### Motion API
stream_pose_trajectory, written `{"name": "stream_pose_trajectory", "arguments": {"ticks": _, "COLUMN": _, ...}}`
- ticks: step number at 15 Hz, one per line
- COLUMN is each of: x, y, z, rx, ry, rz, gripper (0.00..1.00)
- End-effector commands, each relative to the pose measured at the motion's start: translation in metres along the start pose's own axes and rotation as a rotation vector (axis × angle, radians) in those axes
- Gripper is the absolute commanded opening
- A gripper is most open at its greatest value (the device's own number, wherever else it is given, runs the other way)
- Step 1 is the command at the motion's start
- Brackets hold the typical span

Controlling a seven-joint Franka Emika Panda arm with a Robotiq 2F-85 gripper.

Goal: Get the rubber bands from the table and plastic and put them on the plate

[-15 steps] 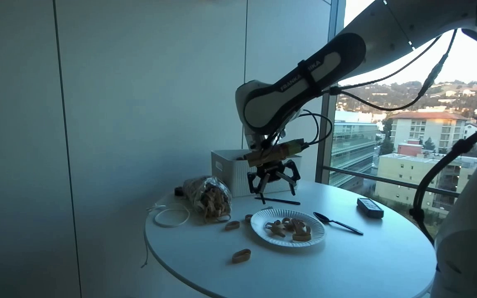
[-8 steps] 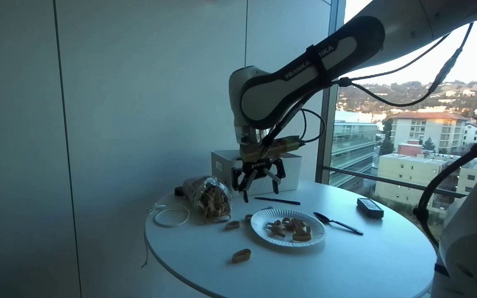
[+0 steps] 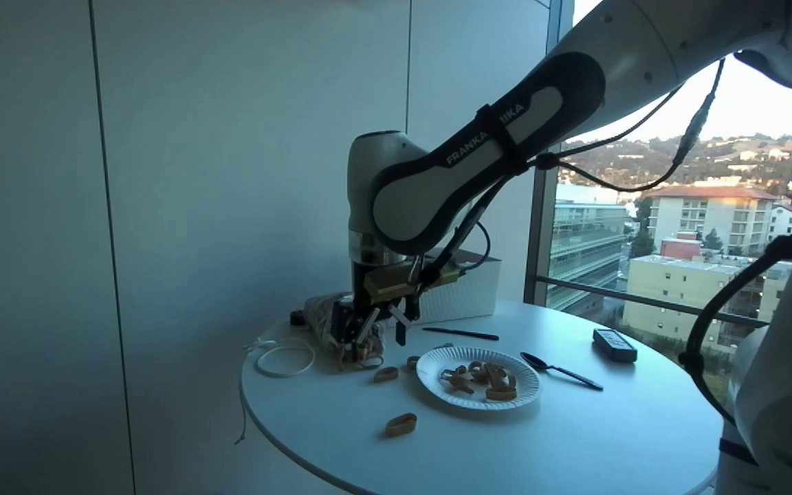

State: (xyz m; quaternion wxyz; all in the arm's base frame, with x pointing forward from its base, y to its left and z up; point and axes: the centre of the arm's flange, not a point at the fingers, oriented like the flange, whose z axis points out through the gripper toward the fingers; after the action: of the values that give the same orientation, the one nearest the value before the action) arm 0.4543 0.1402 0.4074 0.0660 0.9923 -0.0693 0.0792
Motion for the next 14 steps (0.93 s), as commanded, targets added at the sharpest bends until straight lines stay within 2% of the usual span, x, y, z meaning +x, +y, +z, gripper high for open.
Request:
{"name": "stream_pose_trajectory", "arguments": {"ticks": 1, "x": 0.001, "y": -0.003, "z": 0.004, "rx": 0.015, "ry": -0.009, "rz": -0.015, "gripper": 1.00}}
{"name": "stream_pose_trajectory", "arguments": {"ticks": 7, "x": 0.004, "y": -0.005, "z": 0.006, "rx": 0.025, "ry": -0.013, "rz": -0.029, "gripper": 1.00}}
{"name": "stream_pose_trajectory", "arguments": {"ticks": 10, "x": 0.021, "y": -0.005, "z": 0.018, "rx": -0.015, "ry": 0.095, "rz": 0.028, "gripper": 1.00}}
{"name": "stream_pose_trajectory", "arguments": {"ticks": 14, "x": 0.059, "y": 0.008, "z": 0.025, "rx": 0.110, "ry": 0.177, "rz": 0.193, "gripper": 1.00}}
